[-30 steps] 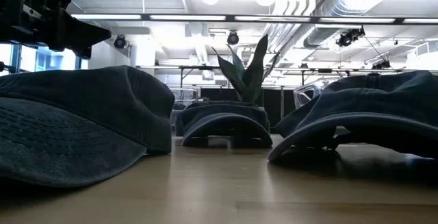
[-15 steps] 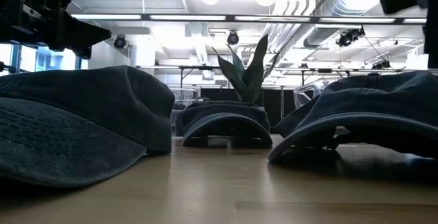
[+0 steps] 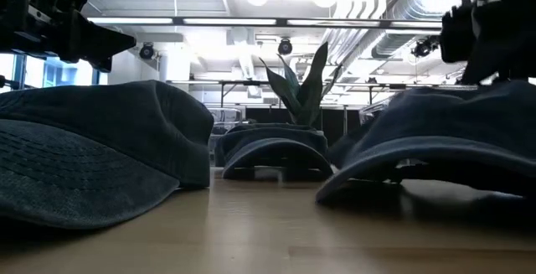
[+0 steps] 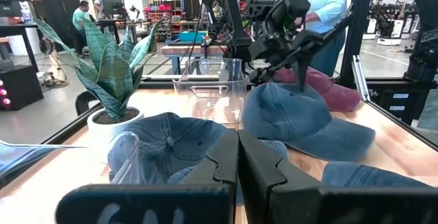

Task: Pick & Place hat
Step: Put the right blue cap into the right transparent bin

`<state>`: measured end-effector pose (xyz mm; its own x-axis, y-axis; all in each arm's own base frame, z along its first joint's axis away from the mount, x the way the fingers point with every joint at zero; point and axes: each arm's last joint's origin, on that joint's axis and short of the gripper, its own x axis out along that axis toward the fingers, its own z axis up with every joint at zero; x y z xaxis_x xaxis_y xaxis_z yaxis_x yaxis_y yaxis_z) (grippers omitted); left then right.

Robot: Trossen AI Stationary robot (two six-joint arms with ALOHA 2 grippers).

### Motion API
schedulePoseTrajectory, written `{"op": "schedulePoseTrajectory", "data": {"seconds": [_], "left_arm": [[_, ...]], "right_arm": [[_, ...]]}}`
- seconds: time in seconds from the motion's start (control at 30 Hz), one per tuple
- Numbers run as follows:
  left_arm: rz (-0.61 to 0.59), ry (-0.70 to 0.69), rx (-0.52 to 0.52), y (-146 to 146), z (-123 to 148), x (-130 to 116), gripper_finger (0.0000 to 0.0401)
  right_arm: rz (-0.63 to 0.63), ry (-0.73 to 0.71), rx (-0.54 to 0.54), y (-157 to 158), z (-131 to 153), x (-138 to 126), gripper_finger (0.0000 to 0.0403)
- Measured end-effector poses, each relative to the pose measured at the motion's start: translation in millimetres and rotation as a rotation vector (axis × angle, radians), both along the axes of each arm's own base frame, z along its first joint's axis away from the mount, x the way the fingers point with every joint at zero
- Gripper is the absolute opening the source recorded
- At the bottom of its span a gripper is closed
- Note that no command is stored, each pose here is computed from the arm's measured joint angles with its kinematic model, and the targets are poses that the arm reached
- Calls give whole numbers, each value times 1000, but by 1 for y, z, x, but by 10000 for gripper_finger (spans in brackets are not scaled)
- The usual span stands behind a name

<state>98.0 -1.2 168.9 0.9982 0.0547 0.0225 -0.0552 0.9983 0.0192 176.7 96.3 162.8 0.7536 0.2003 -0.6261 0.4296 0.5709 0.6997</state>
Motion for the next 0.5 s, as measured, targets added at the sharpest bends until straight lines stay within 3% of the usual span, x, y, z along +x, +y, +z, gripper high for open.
{"op": "schedulePoseTrajectory", "data": {"seconds": [0.13,0.3,0.5], "left_arm": [[0,0,0,0,0,0,1],[-19,-36,-1,-1,4,0,1],[-106,-178,5,-3,17,-2,1]], "right_arm": [[52,-53,-29,4,11,6,208],[88,-99,-57,7,23,11,115],[136,-157,-119,12,39,21,10]]}}
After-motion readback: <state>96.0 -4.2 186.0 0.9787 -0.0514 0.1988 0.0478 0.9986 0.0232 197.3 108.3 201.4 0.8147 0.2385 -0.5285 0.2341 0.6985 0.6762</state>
